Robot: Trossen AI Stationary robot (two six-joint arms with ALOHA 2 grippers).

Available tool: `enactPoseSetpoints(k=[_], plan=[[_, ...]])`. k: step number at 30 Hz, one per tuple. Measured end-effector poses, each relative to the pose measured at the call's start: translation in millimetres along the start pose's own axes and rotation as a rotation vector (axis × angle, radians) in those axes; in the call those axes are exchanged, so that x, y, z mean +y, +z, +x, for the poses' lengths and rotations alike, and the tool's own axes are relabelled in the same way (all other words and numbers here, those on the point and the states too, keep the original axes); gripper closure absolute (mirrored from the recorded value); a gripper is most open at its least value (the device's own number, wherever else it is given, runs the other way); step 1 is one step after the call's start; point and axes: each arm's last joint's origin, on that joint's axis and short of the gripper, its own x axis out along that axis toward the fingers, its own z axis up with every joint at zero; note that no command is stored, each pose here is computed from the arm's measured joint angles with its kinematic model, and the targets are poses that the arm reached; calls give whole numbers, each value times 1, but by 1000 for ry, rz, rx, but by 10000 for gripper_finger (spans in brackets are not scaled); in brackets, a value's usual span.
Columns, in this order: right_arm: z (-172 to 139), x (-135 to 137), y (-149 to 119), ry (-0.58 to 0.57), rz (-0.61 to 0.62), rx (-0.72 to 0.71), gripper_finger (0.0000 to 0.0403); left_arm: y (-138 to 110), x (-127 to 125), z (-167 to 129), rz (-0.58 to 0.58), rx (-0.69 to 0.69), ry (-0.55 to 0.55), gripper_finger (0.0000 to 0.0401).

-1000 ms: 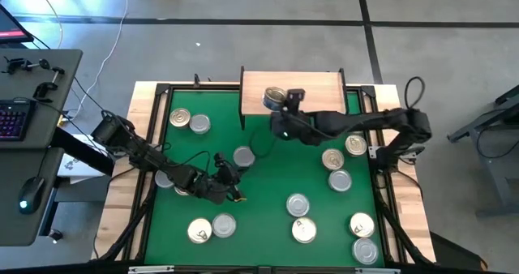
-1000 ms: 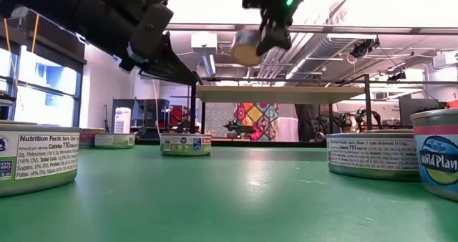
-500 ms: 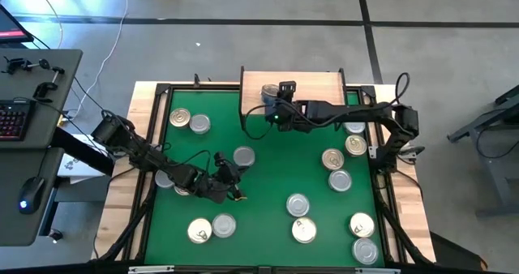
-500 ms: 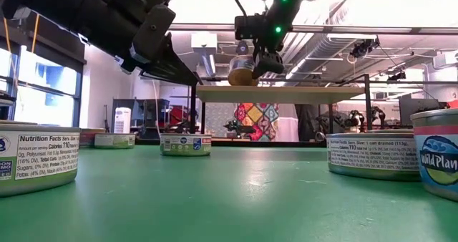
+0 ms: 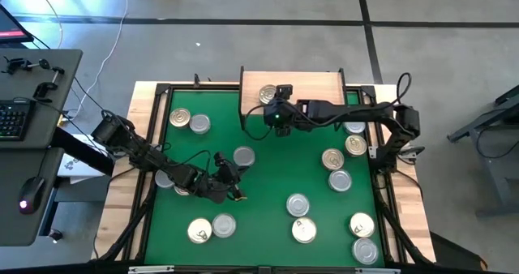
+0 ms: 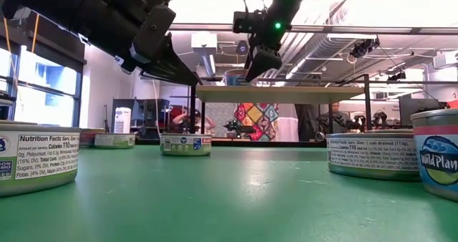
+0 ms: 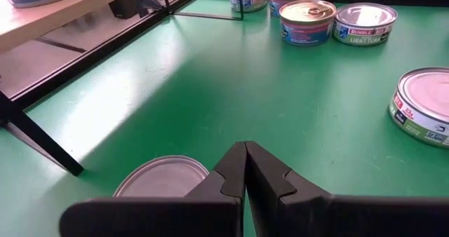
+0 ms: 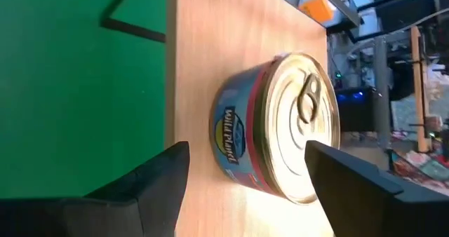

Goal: Stack canned seafood by type on shelf
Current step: Put the blue pink tuna can on the shelf

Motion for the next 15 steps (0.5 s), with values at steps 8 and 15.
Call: enactPoseSetpoints(k=[8,15], plan=[[-21,-40,6,262,117,-151,207,0,0,0,-2,-1,-1,401],[0,-85,-17,327,363,-181,355,0,0,0,-3,-2,-1,401]])
